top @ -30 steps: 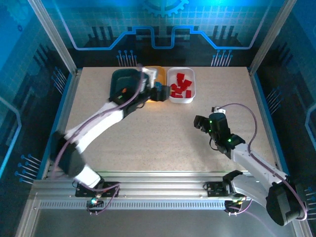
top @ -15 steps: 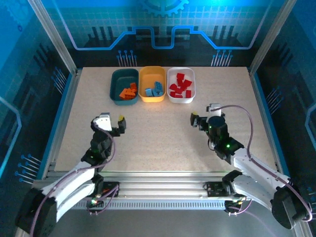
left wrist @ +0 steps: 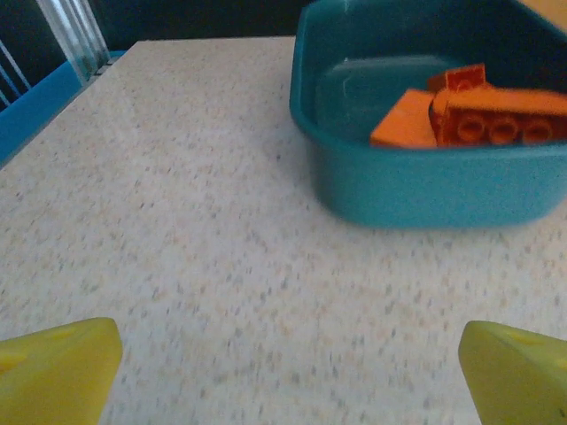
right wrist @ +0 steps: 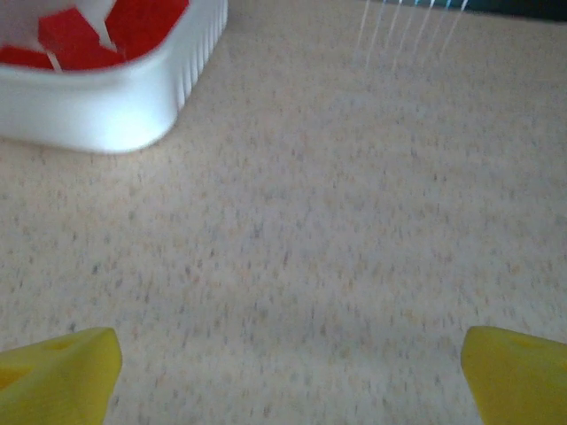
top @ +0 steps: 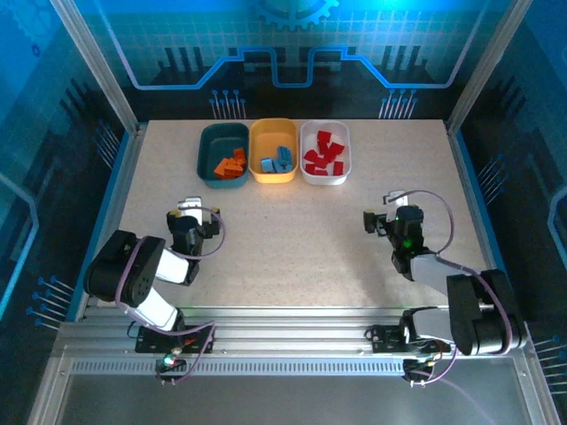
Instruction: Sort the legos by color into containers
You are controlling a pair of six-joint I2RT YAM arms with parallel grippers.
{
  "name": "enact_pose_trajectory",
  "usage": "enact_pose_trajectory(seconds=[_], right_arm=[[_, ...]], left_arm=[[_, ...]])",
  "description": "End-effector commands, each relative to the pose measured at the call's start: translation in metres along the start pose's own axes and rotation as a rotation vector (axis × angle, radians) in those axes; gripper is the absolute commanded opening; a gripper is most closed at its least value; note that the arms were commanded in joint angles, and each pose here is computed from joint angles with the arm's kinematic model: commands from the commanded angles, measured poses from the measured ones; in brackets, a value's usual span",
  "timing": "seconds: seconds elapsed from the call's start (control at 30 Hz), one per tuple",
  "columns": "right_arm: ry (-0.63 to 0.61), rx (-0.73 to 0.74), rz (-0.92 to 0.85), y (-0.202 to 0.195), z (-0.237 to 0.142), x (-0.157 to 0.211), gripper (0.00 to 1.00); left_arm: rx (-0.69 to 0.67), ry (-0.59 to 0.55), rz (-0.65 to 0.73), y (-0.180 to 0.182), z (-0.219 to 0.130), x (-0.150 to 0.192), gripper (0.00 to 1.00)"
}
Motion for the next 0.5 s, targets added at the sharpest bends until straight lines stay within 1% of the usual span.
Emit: enact_pose_trajectory(seconds=[0.0,0.03,0.1,0.13,0.47], right_arm=[[-0.132,-0.033,0.035,-0.002,0.013,-0.014,1.00],[-0.123,-0.031,0.036,-0.003,0.016,-0.012,1.00],[-0.068,-0.082,0.014,0.002,0.025,-0.016,1.00],[-0.047,-0.077,0.000,0.005,0.027,-0.017,1.00],[-0.049,-0.072,-0.007,0.006,0.027,-0.017,1.00]], left_arm=[[0.082,0.001,-0.084,0.001,0.010,-0.018,0.99],[0.083,0.003,-0.088,0.003,0.010,-0.018,0.99],[0.083,0.004,-0.087,0.003,0.010,-0.017,0.99],[0.082,-0.001,-0.087,0.003,0.010,-0.018,0.99],[0.083,0.000,-0.085,0.003,0.010,-0.018,0.99]])
Point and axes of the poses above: each hand's point on the last joint's axis, 136 mm out from that joint toward the fingers, its own z axis out along the fingers, its own y axis along the line the jaws close on, x = y × z, the point moved 6 cm from there along -z, back along the fingers
